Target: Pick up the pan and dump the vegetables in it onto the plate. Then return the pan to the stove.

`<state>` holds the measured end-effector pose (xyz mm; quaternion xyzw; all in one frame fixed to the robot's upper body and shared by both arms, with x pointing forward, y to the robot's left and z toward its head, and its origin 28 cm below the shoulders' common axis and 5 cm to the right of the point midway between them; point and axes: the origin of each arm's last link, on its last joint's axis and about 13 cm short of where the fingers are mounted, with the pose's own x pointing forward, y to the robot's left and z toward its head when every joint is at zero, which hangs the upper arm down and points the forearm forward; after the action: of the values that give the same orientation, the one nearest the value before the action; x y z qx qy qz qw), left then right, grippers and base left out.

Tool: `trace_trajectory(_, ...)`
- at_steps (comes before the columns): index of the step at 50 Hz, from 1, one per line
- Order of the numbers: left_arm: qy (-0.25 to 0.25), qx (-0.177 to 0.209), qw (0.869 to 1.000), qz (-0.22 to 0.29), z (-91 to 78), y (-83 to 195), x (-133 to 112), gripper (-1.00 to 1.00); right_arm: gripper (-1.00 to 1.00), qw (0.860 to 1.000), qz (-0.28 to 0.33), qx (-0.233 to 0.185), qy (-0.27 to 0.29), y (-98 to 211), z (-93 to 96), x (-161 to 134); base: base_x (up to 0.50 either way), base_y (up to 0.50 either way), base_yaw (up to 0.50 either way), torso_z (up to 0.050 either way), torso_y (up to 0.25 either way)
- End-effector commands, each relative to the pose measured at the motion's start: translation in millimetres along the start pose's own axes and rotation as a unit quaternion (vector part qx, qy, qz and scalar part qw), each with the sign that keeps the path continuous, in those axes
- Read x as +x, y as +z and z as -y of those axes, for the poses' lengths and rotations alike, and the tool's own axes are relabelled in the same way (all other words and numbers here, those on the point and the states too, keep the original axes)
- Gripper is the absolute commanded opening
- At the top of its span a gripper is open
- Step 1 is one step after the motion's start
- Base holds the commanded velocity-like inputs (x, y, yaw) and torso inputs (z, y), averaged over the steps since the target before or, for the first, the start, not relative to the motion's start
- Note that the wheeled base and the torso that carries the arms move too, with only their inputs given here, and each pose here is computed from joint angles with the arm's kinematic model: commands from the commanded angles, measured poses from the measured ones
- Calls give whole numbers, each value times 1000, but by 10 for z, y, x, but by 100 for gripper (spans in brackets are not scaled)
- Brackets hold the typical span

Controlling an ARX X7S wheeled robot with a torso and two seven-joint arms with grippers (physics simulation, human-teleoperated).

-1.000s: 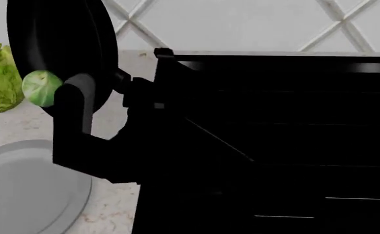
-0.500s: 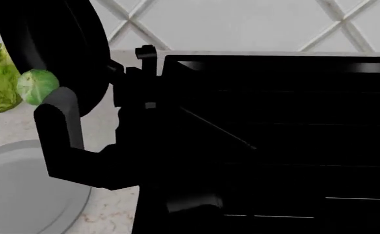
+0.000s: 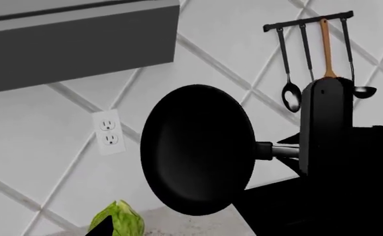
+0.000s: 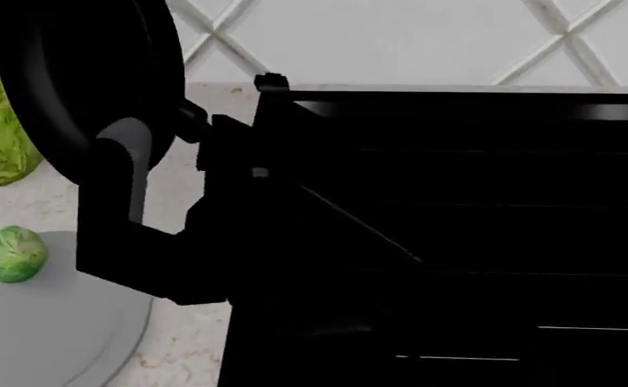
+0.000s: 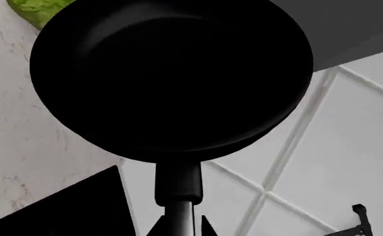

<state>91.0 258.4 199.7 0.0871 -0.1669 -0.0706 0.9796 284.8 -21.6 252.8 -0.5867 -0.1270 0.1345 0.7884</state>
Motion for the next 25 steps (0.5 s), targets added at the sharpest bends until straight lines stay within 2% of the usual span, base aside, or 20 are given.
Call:
trace_trajectory(1,-17,5,1000,11,4,10,3,100,-100,977,-16,126,-170,-152,456,-21,0,0,0,0,0)
trace_trajectory(2,-18,5,1000,11,3,11,4,100,-100,977,-16,130,-171,-161,459,-28,0,0,0,0,11)
trace_trajectory(3,-18,5,1000,11,3,11,5,100,-100,974,-12,158,-163,-159,466,-42,0,0,0,0,0)
trace_trajectory(4,-18,5,1000,11,3,11,4,100,-100,974,-14,152,-169,-175,474,-47,0,0,0,0,0)
trace_trajectory(7,-17,5,1000,10,5,9,-1,100,-100,969,-11,178,-172,-191,509,-77,0,0,0,3,3)
trace_trajectory(8,-17,4,1000,10,5,9,-1,100,-100,965,-6,205,-166,-195,519,-92,0,0,0,0,0)
trace_trajectory(9,-17,4,1000,10,5,8,-2,100,-100,966,-9,194,-170,-201,521,-105,0,0,0,0,0)
trace_trajectory(10,-17,4,1000,10,5,9,-2,100,-100,961,-3,227,-160,-196,526,-130,0,0,0,0,10)
trace_trajectory(11,-17,7,1000,9,-1,12,14,100,-100,959,4,233,-158,-193,559,-237,-164,-500,0,0,0)
trace_trajectory(25,-18,7,1000,8,0,8,8,100,-100,960,-6,228,-160,-226,570,-273,-137,-500,0,1,1)
